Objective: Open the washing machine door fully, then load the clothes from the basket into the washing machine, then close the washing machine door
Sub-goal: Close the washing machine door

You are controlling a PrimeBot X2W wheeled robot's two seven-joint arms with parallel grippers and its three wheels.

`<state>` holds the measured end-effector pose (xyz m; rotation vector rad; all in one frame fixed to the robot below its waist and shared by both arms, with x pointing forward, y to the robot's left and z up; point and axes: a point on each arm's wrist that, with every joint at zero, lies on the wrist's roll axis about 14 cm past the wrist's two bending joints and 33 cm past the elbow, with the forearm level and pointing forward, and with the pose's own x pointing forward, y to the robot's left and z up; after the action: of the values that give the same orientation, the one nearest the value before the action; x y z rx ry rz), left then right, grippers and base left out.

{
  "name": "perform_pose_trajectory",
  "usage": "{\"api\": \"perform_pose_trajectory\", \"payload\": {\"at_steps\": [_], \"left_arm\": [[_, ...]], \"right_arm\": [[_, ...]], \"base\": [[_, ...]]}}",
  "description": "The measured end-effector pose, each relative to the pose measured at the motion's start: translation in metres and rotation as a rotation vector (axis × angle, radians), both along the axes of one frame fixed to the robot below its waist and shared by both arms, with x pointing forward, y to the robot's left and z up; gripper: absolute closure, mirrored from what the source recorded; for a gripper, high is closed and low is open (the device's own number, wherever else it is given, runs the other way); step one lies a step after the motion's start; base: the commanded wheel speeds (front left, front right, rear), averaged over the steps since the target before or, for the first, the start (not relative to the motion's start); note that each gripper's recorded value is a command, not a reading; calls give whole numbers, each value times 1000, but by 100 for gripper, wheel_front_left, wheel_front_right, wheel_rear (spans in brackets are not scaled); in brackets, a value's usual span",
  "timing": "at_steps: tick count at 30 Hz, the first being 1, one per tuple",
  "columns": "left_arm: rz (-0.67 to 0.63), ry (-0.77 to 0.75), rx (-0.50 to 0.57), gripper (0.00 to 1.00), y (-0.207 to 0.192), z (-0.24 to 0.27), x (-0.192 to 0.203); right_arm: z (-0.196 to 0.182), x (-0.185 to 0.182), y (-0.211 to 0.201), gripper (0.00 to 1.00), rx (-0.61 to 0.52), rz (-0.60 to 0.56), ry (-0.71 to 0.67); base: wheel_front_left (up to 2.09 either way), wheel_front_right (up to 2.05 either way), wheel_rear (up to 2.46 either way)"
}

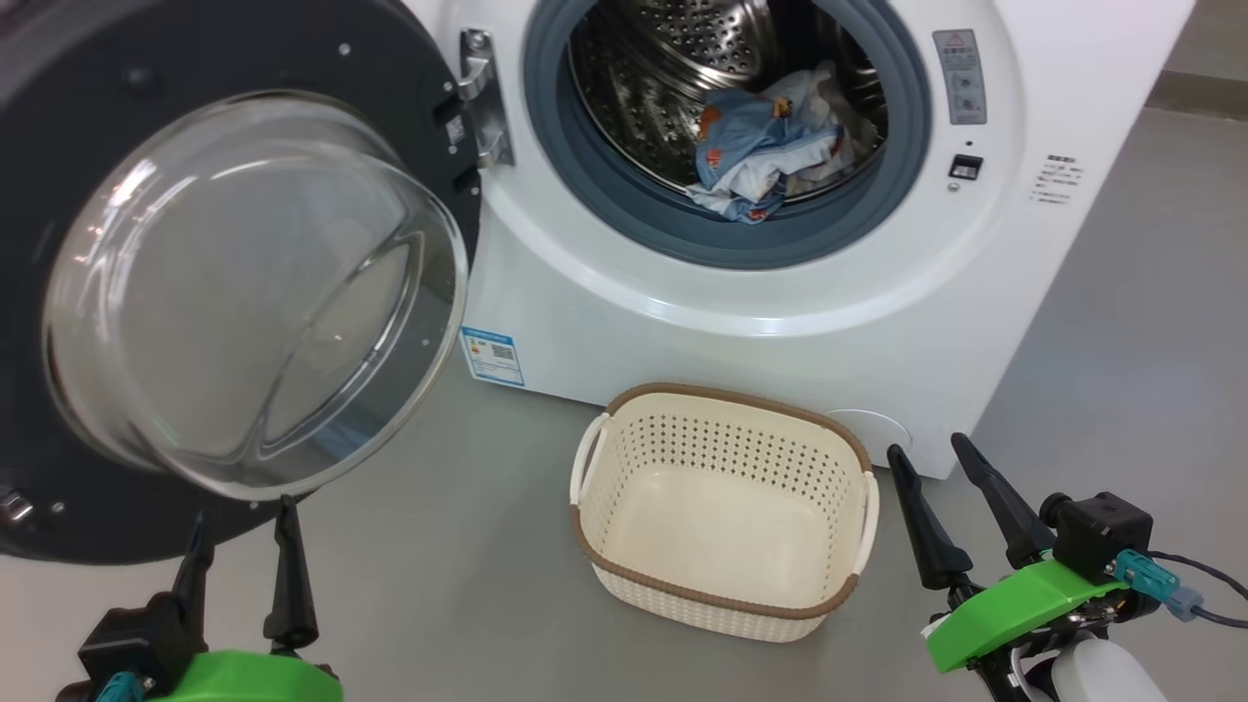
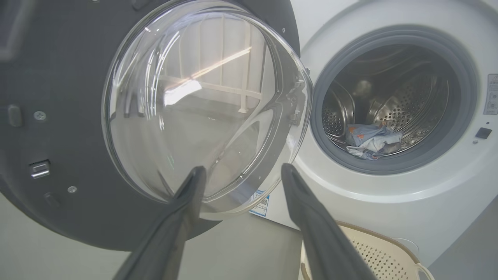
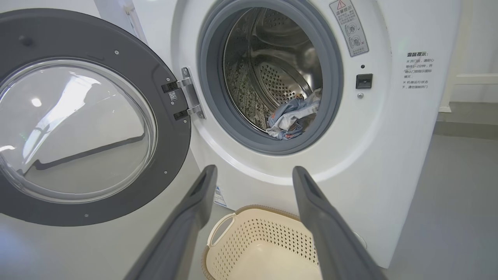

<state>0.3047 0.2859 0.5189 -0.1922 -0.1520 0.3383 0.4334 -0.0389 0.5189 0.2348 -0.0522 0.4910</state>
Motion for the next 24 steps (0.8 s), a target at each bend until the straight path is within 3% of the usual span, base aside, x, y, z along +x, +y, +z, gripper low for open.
{"api": "perform_pose_trajectory", "payload": {"at_steps": [24], "left_arm": [[74, -8, -1, 0, 17, 2, -23]], "right_arm": [[2, -4, 30, 0, 3, 79, 1]], "base": [[0, 0, 0]]}}
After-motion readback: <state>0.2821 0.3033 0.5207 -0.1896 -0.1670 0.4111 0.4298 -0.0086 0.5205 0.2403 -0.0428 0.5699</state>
